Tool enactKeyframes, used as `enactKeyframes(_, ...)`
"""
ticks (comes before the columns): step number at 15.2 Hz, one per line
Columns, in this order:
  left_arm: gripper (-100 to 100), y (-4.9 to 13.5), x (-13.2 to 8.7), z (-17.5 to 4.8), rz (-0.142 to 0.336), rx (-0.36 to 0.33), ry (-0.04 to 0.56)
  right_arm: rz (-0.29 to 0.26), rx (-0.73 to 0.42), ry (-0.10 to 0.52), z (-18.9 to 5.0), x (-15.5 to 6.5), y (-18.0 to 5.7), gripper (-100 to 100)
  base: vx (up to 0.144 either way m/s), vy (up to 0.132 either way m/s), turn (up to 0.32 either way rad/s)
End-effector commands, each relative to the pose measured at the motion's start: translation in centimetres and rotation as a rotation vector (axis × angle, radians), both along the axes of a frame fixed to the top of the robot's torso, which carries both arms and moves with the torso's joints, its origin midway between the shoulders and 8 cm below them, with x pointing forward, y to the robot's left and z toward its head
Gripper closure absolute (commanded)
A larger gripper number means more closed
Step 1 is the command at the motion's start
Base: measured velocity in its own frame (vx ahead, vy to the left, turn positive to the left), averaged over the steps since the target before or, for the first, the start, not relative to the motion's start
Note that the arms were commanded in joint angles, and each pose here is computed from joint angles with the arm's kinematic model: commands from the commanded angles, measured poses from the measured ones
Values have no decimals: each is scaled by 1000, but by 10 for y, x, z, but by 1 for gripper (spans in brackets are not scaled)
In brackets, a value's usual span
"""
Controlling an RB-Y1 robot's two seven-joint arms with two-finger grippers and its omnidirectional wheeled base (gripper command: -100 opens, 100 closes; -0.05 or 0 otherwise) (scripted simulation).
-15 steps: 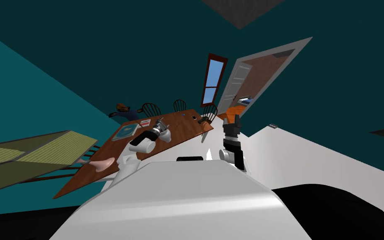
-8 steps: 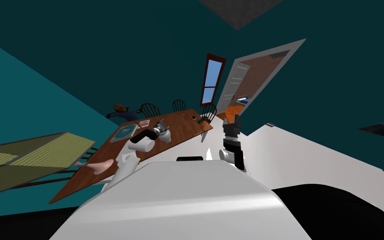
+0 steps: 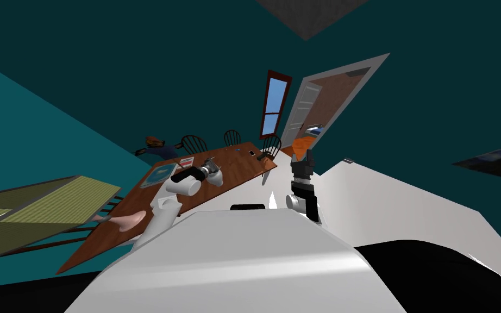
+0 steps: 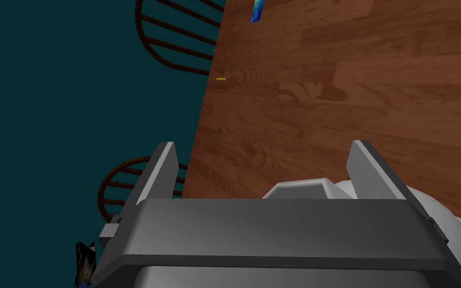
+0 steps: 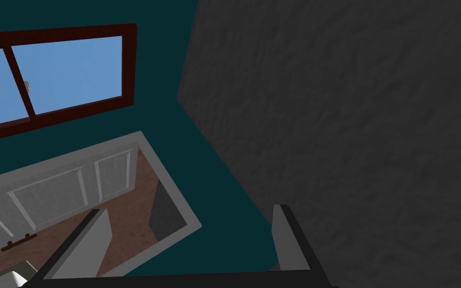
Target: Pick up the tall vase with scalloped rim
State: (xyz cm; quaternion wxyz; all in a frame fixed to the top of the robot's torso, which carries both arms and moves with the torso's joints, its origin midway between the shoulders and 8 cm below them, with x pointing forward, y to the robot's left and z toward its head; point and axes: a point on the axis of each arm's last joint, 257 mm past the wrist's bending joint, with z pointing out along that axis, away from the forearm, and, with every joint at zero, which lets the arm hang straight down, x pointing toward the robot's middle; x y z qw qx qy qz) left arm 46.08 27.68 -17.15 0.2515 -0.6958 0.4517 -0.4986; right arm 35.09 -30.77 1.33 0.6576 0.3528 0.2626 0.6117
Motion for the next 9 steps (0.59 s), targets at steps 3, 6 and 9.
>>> enactKeyframes(3,-100,2,-3,-10,12,-20,70,0,0,0,0,0,0,0,-9,20,-24)
enactKeyframes(6,-100,4,-6,-16,20,-33,118,0,0,0,0,0,0,0,-9,23,-56)
enactKeyframes(9,-100,6,-11,-26,27,-26,160,0,0,0,0,0,0,0,-6,20,-32)
